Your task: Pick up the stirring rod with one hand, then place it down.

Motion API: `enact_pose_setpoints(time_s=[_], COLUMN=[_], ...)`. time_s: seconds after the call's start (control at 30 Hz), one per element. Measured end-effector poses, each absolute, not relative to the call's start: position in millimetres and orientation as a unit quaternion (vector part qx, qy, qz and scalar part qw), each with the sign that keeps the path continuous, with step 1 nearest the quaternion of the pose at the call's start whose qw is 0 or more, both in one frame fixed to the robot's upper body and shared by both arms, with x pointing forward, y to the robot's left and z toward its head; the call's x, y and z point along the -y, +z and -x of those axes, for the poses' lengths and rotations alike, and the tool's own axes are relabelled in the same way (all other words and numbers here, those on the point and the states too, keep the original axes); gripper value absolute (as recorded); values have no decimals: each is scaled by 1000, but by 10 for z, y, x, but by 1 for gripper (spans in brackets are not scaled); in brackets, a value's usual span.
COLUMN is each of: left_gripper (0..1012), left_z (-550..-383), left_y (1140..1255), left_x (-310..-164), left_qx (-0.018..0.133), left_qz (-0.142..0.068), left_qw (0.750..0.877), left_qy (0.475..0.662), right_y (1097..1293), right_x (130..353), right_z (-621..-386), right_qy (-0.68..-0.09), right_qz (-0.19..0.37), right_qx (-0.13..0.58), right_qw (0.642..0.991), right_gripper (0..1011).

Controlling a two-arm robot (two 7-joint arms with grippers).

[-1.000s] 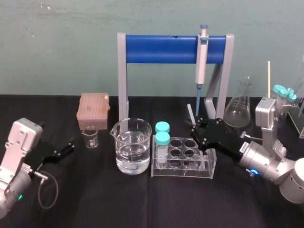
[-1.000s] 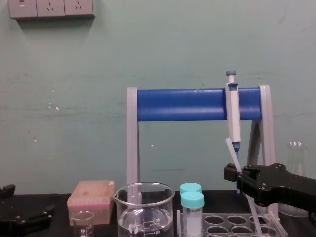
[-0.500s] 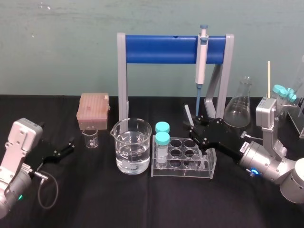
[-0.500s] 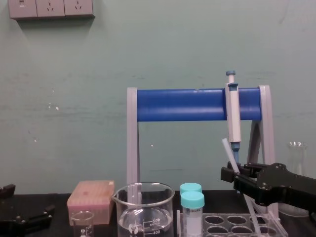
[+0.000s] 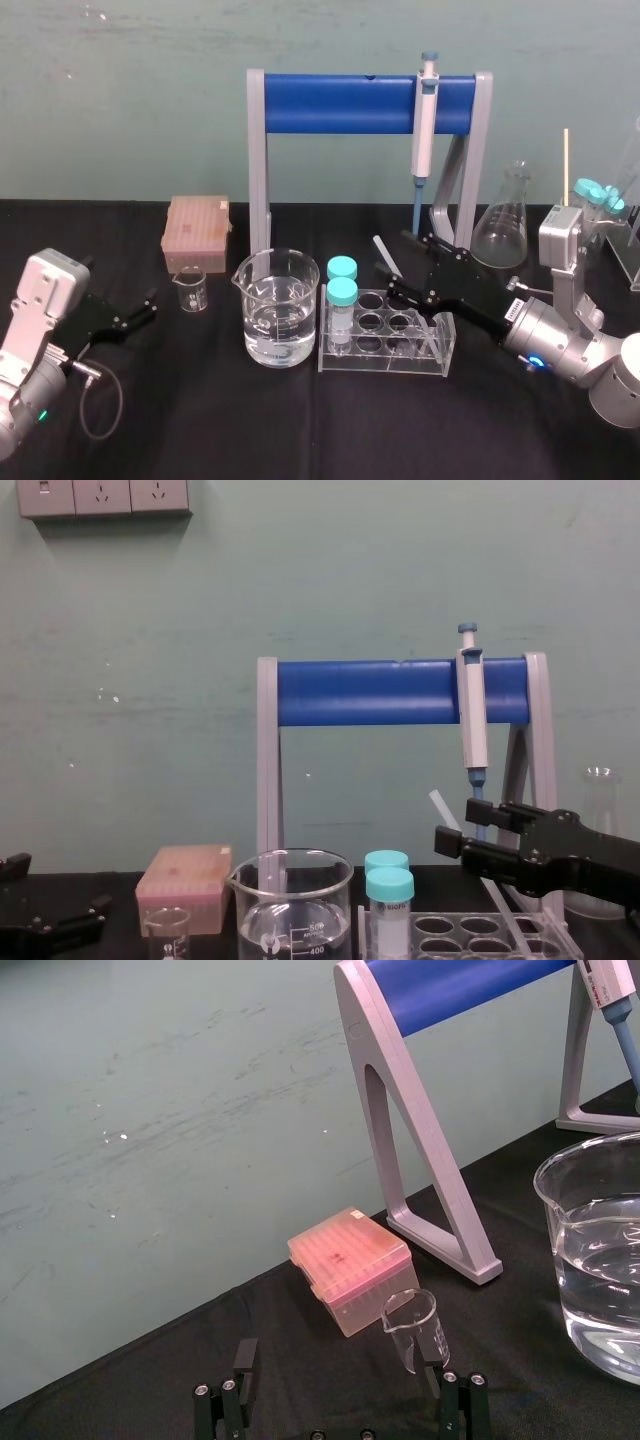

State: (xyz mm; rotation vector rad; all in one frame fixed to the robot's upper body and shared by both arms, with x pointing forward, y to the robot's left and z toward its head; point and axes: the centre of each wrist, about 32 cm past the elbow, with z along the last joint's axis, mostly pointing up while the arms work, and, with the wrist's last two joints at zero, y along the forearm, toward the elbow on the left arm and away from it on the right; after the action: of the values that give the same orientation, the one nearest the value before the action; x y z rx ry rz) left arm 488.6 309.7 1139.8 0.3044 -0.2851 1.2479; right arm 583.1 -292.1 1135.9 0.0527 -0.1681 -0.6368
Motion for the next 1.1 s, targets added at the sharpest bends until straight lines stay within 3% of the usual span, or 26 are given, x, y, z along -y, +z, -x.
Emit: enact_pose_setpoints(time_s=[0.37, 0.6, 0.9, 1.1], left_gripper=[1000, 1000, 1000, 1000], left_z=[-4886, -4886, -4886, -4886], left_y=[11398, 11398, 11398, 11398], left_x=[-3097, -3097, -3097, -3097], left_qx=[132, 132, 132, 132], left_qz=[-141, -142, -141, -142], left_qw=[791, 791, 791, 791], left_qy=[580, 580, 580, 580], right_y=[11359, 11369, 11618, 11884], right_x=[2921, 2917, 2856, 2888], right_z=[-5831, -5832, -5885, -5889], right_qy=[-313, -312, -317, -386], right_qz=[-26, -25, -41, -71], right_qx=[83, 85, 160, 255], right_qw=[946, 946, 934, 884], right_gripper=[1003, 1003, 1003, 1003])
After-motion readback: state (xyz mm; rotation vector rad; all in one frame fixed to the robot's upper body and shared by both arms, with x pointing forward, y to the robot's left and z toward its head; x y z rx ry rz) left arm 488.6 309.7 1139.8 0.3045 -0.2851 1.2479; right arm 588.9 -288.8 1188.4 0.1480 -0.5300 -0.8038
